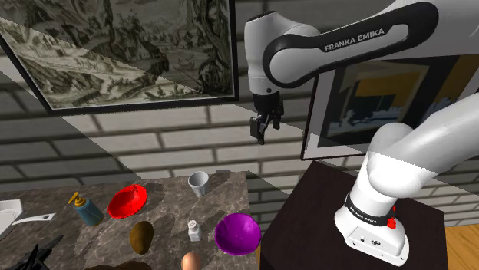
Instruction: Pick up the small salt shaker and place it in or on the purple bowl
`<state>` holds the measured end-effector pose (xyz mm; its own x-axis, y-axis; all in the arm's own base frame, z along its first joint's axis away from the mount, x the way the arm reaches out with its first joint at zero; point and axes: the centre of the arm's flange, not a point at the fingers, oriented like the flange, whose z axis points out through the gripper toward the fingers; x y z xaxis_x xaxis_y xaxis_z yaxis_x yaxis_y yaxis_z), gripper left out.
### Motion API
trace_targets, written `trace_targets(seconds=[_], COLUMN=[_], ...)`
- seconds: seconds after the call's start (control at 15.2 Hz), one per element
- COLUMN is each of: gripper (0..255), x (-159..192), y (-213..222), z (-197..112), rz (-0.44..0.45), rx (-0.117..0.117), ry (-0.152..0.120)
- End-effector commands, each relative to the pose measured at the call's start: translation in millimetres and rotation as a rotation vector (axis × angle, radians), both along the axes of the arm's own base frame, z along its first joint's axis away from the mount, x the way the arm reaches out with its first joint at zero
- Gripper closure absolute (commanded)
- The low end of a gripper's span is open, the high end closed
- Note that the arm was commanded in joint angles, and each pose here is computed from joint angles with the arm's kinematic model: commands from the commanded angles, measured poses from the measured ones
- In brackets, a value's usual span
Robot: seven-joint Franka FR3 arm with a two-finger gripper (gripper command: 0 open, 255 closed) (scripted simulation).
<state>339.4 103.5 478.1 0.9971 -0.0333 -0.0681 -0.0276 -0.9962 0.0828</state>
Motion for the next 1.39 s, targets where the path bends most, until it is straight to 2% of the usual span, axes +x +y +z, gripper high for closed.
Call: trace_targets(seconds=[0.0, 1.32], gripper=[0, 0], x=[11.3, 102.1], y=[15.0, 177.9], z=[-20.7, -195.3], rz=[-0.001, -0.001], rx=[0.007, 0.065], ry=[-0.005, -0.044])
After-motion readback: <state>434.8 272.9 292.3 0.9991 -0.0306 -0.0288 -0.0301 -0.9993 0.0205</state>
